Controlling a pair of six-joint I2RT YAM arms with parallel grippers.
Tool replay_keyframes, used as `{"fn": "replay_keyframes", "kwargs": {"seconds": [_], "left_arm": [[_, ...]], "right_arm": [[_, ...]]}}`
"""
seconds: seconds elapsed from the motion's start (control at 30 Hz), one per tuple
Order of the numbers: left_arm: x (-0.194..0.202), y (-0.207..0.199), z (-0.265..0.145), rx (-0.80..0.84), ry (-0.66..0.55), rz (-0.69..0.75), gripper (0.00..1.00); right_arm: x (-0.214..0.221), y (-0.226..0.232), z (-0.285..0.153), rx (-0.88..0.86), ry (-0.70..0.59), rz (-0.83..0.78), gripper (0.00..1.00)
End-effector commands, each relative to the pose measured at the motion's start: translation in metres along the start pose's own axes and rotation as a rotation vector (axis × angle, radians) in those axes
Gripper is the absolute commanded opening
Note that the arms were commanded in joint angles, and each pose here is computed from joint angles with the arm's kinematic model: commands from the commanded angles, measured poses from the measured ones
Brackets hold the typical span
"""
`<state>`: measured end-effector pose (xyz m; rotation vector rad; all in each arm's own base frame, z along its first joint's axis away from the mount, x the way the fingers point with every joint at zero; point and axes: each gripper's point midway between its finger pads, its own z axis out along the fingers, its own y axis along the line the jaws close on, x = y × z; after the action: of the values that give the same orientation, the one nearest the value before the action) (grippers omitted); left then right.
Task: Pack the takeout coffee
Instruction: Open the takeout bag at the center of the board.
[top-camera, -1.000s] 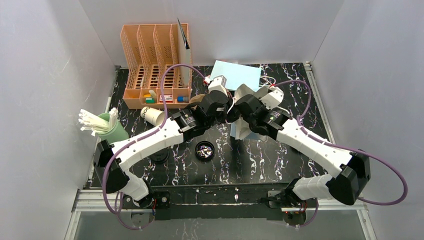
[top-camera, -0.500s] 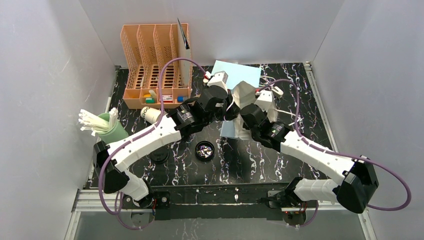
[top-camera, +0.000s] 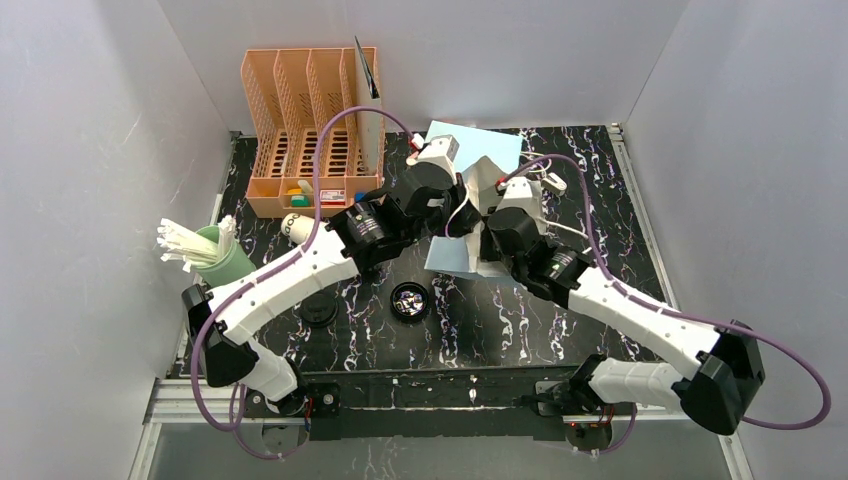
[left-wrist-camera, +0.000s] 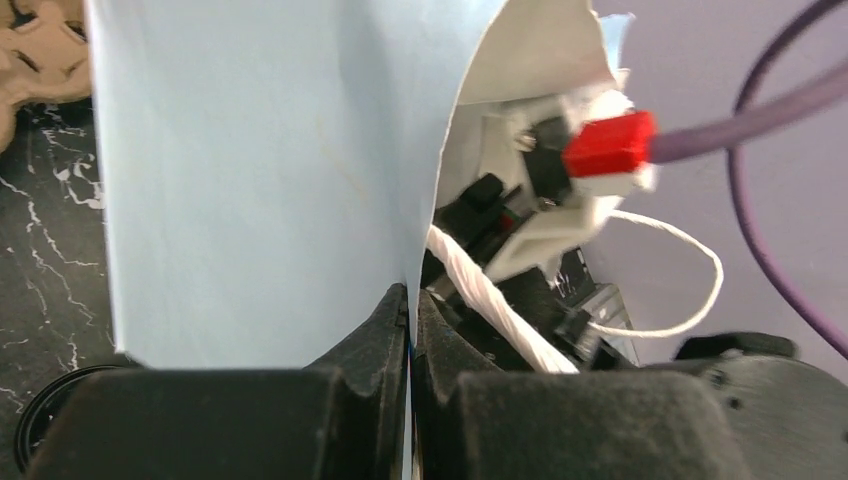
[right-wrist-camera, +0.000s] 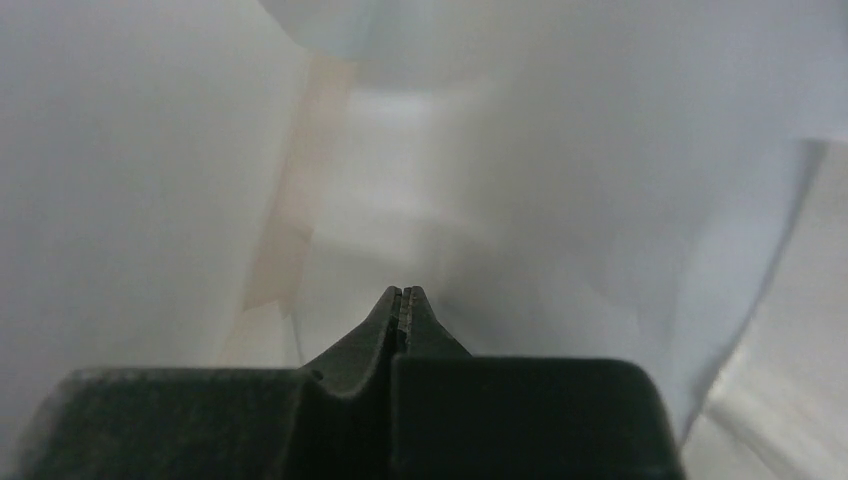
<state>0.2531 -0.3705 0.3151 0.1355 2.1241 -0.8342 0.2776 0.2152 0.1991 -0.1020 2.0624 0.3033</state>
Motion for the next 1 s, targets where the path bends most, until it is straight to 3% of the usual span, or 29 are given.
{"fn": "replay_keyframes", "kwargs": {"seconds": [0.0, 0.1, 0.3, 0.53, 0.73, 0.97], "left_arm": [[-0.027, -0.034, -0.032, 0.162, -0.049, -0.031, 0.00], [-0.029, -0.040, -0.037, 0.213, -0.053, -0.063, 0.00], [-0.033, -0.037, -0.048, 0.241, -0.069, -0.091, 0.00], [-0.044, -0.034, -0.065, 0.232, -0.098, -0.077, 0.00], [-0.060, -0.010, -0.089, 0.118, -0.151, -0.008, 0.00], [-0.047, 0.011, -0.077, 0.019, -0.106, 0.045, 0.00]], "right_arm": [[0.003, 0.013, 0.012, -0.008, 0.047, 0.041, 0.01], [0.005, 0.018, 0.016, 0.010, 0.061, 0.125, 0.01], [-0.024, 0.042, 0.002, -0.149, -0.057, 0.276, 0.01], [-0.007, 0.001, 0.020, 0.172, 0.044, 0.185, 0.01], [-0.008, -0.014, 0.018, 0.269, 0.038, 0.183, 0.01], [-0.006, -0.035, 0.014, 0.458, 0.080, 0.058, 0.01]]}}
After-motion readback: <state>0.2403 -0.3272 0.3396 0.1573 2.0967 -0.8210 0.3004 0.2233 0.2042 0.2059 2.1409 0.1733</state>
